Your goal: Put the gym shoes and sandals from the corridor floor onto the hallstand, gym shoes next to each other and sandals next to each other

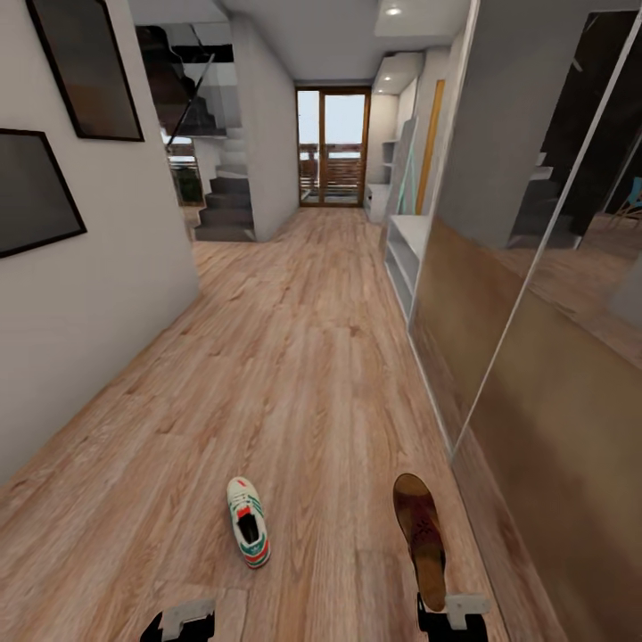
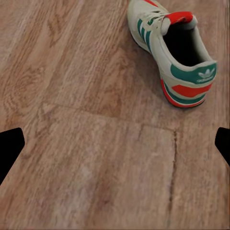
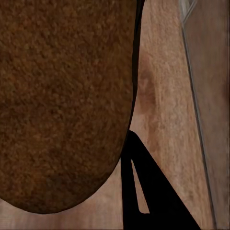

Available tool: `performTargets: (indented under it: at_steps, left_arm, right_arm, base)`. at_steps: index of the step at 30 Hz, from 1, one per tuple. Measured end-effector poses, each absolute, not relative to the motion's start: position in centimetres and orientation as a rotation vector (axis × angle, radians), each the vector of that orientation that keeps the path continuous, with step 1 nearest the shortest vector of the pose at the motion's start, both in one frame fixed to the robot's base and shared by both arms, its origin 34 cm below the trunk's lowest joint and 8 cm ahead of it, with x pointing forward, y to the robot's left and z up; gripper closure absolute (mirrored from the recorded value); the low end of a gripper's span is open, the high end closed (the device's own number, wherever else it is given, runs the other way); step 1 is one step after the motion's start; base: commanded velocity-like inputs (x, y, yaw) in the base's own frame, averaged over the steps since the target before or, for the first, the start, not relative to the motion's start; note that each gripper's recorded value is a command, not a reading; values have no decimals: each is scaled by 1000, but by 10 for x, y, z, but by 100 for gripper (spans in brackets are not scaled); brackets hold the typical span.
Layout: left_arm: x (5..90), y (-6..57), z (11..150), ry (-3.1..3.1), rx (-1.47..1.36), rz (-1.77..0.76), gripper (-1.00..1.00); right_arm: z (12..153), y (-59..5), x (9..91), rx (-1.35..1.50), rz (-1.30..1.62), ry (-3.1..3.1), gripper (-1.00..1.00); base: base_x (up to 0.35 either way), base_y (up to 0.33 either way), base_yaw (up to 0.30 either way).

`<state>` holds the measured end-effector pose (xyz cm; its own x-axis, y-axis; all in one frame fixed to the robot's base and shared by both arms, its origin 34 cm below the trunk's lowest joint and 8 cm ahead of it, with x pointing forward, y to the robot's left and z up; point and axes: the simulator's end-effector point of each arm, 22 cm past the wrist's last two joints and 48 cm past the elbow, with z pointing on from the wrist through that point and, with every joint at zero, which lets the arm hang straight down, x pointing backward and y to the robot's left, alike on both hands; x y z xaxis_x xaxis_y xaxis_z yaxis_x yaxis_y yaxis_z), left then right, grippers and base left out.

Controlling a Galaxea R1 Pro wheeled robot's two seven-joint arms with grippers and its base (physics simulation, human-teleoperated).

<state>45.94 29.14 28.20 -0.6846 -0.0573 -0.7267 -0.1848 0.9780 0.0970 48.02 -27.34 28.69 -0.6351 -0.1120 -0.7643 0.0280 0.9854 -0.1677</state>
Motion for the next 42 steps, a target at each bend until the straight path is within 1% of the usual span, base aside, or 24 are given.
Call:
performTargets:
  at_steps: [6,20,31,37,42]
  left_arm:
    - [459,291,282,2322,-168,207,-100]
    - [460,292,282,2321,-168,207,-100]
    - [460,292,283,2319,-169,207,-100]
    - [460,292,283,2320,-168,208,-100]
    - [459,292,282,2320,-169,208,-100]
  right_arm:
    - [287,-274,480,-62,-205,2250,100]
    - [287,-271,481,-63,-201,2249,100]
    - [287,-269,481,-59,-198,2249,100]
    - [287,-270,481,-59,-199,2249,100]
    - [287,-270,481,-58,-199,2249,100]
  base:
    - [13,-135,0]
    - [1,-7,0]
    - [277,0,23]
    - [237,0,227]
    - [53,0,254]
